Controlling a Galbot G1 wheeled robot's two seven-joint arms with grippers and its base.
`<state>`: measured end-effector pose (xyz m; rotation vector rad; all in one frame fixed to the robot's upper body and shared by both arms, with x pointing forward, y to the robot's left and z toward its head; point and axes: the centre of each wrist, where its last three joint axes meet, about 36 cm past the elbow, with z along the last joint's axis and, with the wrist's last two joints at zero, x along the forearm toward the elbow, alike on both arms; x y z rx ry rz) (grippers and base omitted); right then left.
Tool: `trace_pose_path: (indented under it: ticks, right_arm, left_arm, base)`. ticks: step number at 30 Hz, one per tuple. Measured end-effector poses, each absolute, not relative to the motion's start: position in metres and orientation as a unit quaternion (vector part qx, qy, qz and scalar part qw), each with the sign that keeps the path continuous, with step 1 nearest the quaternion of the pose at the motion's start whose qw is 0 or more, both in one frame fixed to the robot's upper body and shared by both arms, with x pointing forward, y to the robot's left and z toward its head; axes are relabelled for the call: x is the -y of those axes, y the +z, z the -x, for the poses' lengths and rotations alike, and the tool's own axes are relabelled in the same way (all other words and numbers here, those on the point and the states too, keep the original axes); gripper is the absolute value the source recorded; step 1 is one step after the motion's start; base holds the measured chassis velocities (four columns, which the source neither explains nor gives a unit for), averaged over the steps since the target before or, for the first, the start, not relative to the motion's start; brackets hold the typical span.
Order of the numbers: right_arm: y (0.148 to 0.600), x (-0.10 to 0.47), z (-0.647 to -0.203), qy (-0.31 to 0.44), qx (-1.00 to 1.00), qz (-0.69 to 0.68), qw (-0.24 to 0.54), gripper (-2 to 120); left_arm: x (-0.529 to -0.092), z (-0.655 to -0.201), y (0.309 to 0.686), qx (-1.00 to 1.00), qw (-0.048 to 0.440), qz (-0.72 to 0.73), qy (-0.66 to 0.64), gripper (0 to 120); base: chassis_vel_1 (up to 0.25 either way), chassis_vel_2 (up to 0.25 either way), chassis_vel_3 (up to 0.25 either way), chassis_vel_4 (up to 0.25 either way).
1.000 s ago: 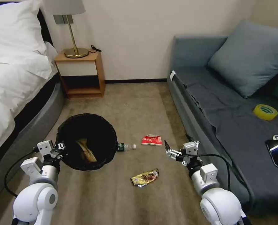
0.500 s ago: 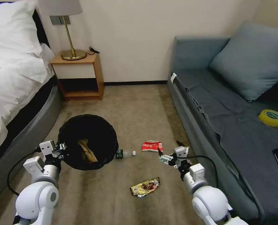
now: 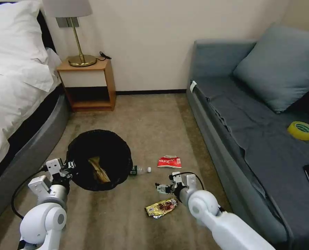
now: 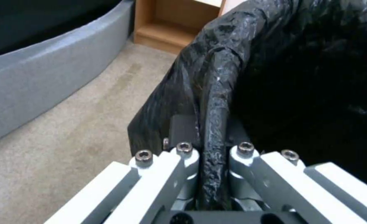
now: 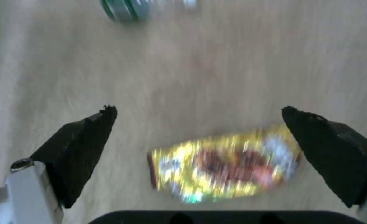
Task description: Pick up the trash bin, then pick up the garbage on the floor and place it into the trash bin.
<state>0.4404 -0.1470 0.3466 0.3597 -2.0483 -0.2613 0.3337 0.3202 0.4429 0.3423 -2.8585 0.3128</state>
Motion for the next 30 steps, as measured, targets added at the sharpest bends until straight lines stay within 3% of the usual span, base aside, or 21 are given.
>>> trace_pose_path:
  ticks: [14, 30]
  right_arm:
    - [0.296, 0.138, -0.485, -0.127, 0.801, -0.097, 0.577, 100]
    - [0.257, 0.155, -0.461, -0.101, 0.792, -0.056, 0.600, 100]
  left_arm:
    - [-0.324, -0.340, 0.435, 0.979, 0.126, -0.119, 0.106, 3]
    - [-0.324, -0.344, 0.429, 0.980, 0.128, -0.114, 0.104, 3]
  base:
    - [0.000, 0.000, 0.000, 0.000]
    - [0.000, 0.000, 0.000, 0.000]
